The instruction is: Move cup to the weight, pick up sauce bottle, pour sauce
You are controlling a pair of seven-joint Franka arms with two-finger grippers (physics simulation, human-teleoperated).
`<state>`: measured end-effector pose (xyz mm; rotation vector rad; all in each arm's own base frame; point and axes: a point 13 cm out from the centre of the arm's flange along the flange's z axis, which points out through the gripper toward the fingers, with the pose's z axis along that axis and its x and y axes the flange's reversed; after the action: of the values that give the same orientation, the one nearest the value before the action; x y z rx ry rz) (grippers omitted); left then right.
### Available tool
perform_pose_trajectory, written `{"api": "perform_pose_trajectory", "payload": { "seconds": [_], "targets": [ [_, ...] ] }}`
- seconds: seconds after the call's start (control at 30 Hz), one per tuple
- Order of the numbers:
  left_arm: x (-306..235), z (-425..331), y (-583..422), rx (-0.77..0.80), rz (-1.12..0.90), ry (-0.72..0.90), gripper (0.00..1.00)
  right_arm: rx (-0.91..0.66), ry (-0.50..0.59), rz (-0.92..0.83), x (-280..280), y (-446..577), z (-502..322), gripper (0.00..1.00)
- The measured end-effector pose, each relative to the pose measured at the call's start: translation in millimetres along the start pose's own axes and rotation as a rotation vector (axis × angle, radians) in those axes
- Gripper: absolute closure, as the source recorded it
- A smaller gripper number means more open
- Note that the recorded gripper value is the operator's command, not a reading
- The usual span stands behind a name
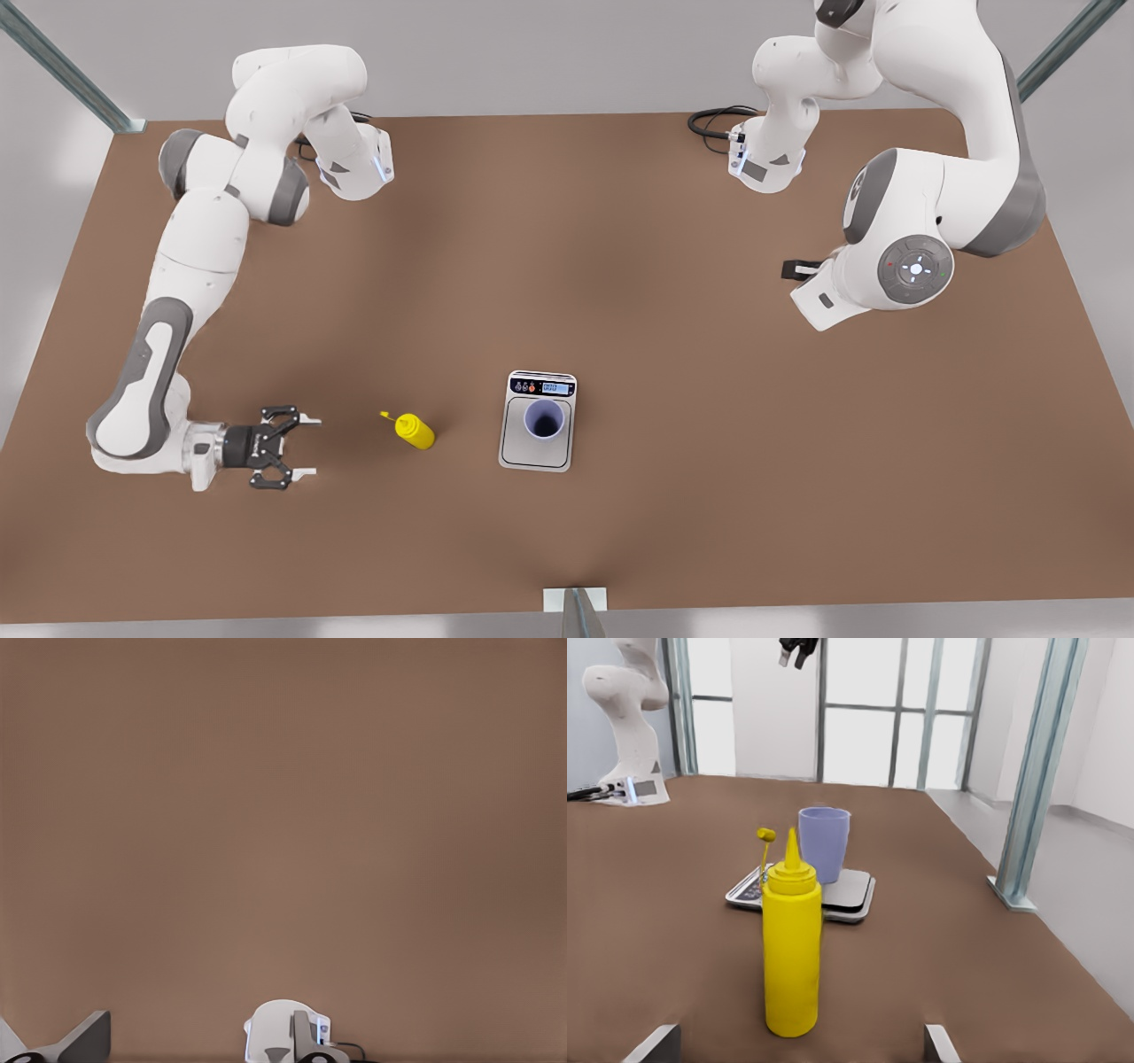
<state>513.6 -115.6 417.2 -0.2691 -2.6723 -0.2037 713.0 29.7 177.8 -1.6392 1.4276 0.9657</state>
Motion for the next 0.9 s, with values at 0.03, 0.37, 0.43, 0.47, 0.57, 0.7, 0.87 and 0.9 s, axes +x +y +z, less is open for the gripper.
{"api": "perform_pose_trajectory", "payload": {
  "seconds": [0.03, 0.37, 0.43, 0.47, 0.57, 0.7, 0.87, 0.9],
  "targets": [
    [0.0, 0.1, 0.3, 0.000, -0.001, 0.000, 0.00, -0.060, 0.143, -0.002, -25.4, 2.5, -17.7, 0.00],
    [-5.2, -15.5, 17.8, 0.105, -0.037, -0.052, 0.00, -0.281, 0.763, 0.255, -334.4, 133.9, -5.2, 0.00],
    [-8.3, -16.0, 24.9, 0.116, -0.056, -0.063, 0.00, -0.213, 0.899, 0.355, -342.1, 169.5, -39.9, 0.00],
    [-10.3, -15.4, 27.1, 0.121, -0.062, -0.066, 0.00, -0.156, 0.968, 0.419, -338.9, 179.2, -58.9, 0.00],
    [-13.0, -15.2, 32.3, 0.134, -0.074, -0.073, 0.00, 0.028, 1.118, 0.606, -328.1, 195.4, -108.4, 0.00],
    [-13.1, -15.6, 52.2, 0.181, -0.110, -0.079, 0.00, 0.239, 1.211, 0.830, -311.2, 196.7, -153.1, 0.00],
    [-15.8, -30.9, 52.3, 0.197, -0.111, -0.127, 0.00, 0.455, 1.213, 1.053, -300.8, 194.9, -193.6, 0.00],
    [-14.7, -31.4, 53.2, 0.199, -0.113, -0.127, 0.00, 0.493, 1.206, 1.091, -299.9, 194.4, -201.0, 0.00]
  ]
}}
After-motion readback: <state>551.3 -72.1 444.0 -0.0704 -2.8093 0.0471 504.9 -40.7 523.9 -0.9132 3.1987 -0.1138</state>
